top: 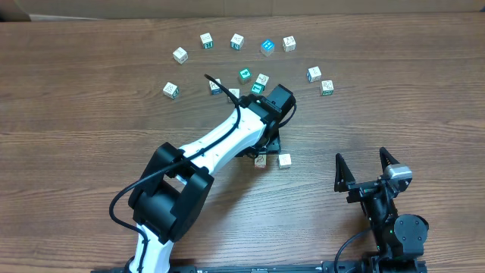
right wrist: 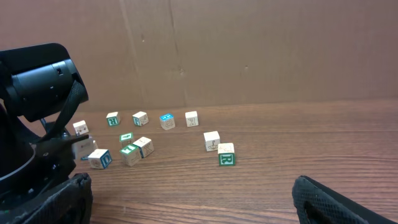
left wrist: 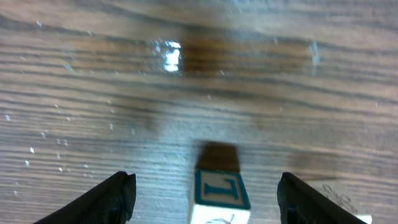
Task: Form a horizontal line
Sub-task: 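Lower the '1' block left of the '3' block and open gripper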
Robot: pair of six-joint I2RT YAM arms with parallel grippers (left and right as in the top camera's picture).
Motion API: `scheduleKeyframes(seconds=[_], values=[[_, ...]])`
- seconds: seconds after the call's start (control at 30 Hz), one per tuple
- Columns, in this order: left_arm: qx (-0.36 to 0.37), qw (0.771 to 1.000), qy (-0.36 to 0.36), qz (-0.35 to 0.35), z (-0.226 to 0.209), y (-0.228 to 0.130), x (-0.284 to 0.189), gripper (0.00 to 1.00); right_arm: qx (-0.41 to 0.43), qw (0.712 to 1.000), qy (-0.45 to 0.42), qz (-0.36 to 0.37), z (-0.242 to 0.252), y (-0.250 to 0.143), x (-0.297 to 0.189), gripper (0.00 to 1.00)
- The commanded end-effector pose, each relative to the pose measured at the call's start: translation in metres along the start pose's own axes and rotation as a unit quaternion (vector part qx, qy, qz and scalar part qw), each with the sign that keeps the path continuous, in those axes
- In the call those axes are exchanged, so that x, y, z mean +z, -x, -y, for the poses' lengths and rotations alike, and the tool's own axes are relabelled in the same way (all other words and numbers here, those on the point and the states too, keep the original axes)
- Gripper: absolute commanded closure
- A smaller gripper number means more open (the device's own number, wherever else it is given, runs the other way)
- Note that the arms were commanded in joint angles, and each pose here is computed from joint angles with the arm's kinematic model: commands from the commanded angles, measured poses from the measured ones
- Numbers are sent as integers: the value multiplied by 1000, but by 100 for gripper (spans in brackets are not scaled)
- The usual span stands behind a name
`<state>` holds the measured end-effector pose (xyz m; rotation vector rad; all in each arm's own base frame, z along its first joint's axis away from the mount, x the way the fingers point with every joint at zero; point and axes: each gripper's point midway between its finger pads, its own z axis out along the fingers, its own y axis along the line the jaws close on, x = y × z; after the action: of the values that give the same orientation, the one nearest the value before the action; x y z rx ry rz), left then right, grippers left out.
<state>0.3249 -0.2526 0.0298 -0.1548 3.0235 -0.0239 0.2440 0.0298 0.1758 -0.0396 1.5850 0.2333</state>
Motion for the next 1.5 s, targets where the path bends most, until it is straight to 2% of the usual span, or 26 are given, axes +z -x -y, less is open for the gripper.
scheduleKeyframes(seconds=[0.0,0.47,0.87,1.2,1.47], values=[[-13,1000,13,5,-12,6,4,29,3,1000,6,1,-2,-2,0,0],[-26,1000,15,6,-22,16,5,30,3,1000,6,1,-2,-2,0,0],[-28,998,50,8,-40,16,4,31,3,1000,6,1,-2,-2,0,0],[-23,996,89,1,-56,10,2,38,3,1000,6,1,-2,-2,0,0],[-21,995,96,-16,-60,2,1,51,3,1000,6,1,-2,-2,0,0]])
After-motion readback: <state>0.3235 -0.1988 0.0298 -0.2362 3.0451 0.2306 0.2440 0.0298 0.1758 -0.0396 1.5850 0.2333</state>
